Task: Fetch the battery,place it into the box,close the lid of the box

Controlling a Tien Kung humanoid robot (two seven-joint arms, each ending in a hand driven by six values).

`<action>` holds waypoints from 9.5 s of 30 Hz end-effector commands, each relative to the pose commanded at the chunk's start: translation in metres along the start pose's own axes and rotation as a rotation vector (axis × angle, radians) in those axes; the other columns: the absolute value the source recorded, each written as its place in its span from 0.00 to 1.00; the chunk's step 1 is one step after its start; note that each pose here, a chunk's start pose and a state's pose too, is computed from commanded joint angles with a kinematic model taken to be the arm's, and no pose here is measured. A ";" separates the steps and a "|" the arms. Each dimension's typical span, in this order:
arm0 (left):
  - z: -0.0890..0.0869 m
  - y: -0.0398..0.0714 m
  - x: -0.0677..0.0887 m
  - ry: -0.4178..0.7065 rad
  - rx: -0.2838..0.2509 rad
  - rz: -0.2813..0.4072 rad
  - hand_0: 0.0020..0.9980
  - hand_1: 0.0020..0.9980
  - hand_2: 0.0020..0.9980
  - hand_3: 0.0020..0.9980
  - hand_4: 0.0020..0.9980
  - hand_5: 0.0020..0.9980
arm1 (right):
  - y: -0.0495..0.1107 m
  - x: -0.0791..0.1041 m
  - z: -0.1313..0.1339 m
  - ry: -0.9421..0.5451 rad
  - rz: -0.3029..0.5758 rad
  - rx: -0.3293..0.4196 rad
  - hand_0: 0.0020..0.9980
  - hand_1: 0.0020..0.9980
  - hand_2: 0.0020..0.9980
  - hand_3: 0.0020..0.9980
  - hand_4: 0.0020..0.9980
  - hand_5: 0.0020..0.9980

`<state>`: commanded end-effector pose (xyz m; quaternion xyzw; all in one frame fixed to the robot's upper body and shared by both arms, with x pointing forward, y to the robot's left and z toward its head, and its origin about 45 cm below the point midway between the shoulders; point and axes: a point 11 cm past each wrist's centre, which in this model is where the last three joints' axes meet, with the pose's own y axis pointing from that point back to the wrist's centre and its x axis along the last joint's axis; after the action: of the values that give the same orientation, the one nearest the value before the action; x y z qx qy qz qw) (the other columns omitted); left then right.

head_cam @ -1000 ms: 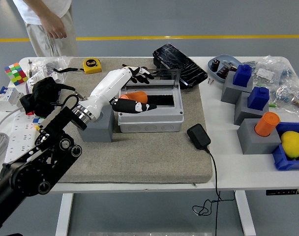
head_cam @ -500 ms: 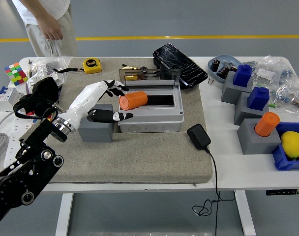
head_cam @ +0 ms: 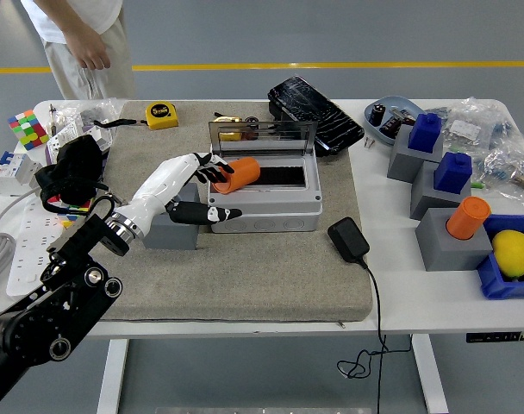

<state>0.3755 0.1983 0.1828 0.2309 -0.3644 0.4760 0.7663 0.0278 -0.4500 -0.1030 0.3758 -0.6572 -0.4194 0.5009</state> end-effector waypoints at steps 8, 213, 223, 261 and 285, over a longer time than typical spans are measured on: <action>0.009 -0.006 -0.008 0.024 -0.019 -0.010 0.47 0.56 0.56 0.63 1.00 0.40 | 0.000 0.000 0.001 0.001 0.000 0.000 0.64 0.64 0.67 0.58 1.00 0.52; -0.014 0.065 0.114 0.394 -0.088 0.573 0.69 0.71 0.68 0.73 1.00 0.44 | 0.002 -0.012 -0.041 0.034 -0.037 0.066 0.63 0.64 0.67 0.58 1.00 0.51; -0.014 0.072 0.101 0.400 -0.072 0.544 0.69 0.71 0.68 0.73 1.00 0.44 | 0.001 -0.005 -0.025 0.021 -0.019 0.036 0.63 0.64 0.67 0.58 1.00 0.51; -0.009 0.071 0.088 0.405 -0.041 0.486 0.69 0.69 0.65 0.72 1.00 0.42 | 0.001 -0.022 -0.014 0.003 -0.047 0.012 0.63 0.64 0.67 0.58 1.00 0.52; -0.006 0.066 0.086 0.411 -0.039 0.477 0.69 0.68 0.65 0.72 1.00 0.41 | 0.001 -0.022 -0.019 -0.002 -0.045 0.014 0.63 0.64 0.67 0.58 1.00 0.52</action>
<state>0.3420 0.2800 0.2464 0.0229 -0.2549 0.6719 0.6950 0.0506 -0.4328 -0.1068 0.3937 -0.6521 -0.4263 0.4879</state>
